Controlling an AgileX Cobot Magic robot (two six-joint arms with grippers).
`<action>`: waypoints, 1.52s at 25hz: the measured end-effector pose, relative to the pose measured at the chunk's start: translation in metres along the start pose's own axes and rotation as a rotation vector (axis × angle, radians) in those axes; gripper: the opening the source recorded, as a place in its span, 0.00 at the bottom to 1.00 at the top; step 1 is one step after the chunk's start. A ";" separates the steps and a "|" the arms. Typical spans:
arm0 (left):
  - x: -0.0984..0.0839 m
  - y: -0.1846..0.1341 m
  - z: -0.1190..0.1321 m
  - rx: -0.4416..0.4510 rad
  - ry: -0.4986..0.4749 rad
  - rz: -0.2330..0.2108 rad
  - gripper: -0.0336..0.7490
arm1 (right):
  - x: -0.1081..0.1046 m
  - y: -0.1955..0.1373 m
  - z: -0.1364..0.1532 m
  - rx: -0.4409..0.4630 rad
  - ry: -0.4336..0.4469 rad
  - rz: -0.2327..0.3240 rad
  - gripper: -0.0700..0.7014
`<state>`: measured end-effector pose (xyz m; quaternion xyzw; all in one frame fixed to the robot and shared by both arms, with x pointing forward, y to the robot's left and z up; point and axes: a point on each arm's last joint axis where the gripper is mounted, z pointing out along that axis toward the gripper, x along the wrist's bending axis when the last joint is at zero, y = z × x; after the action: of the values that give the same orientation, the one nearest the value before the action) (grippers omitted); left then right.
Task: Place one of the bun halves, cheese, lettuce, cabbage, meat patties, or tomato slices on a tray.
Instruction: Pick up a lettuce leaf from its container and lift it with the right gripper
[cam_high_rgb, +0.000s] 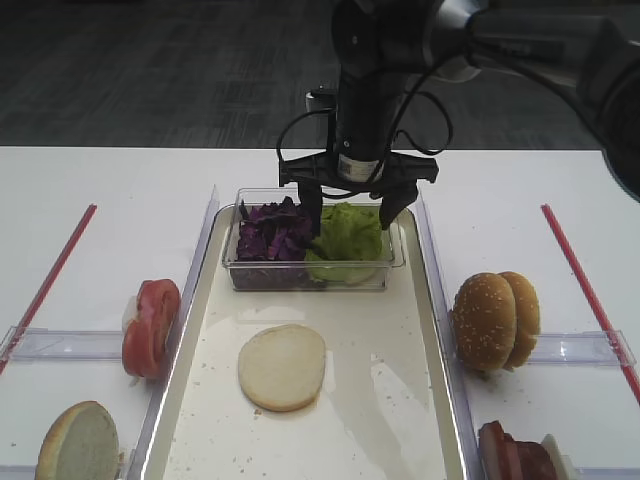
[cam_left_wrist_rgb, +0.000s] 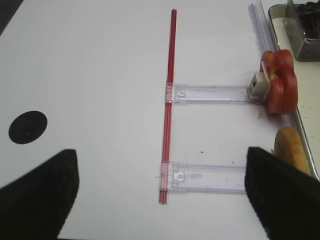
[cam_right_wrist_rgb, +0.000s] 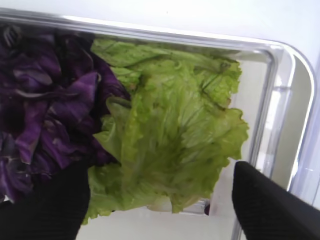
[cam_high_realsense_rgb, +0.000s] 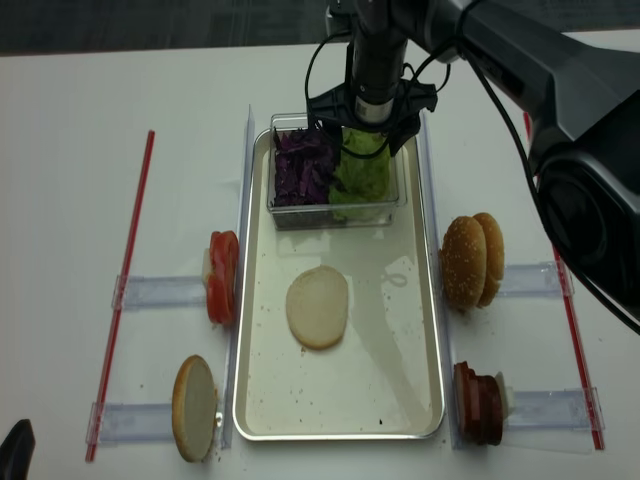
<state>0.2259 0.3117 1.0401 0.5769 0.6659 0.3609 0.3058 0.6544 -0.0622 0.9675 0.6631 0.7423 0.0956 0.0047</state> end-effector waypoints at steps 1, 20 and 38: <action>0.000 0.000 0.000 0.000 0.000 0.000 0.83 | 0.000 0.000 0.003 0.004 0.001 0.001 0.87; 0.000 0.000 0.000 0.000 0.000 0.000 0.83 | -0.001 0.004 0.023 -0.012 -0.009 0.016 0.70; 0.000 0.000 0.000 0.000 0.000 0.000 0.83 | -0.003 0.003 0.029 0.015 -0.030 0.015 0.54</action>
<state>0.2259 0.3117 1.0401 0.5769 0.6659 0.3609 0.3058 0.6612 -0.0606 0.9387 0.6700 0.7380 0.0803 0.0102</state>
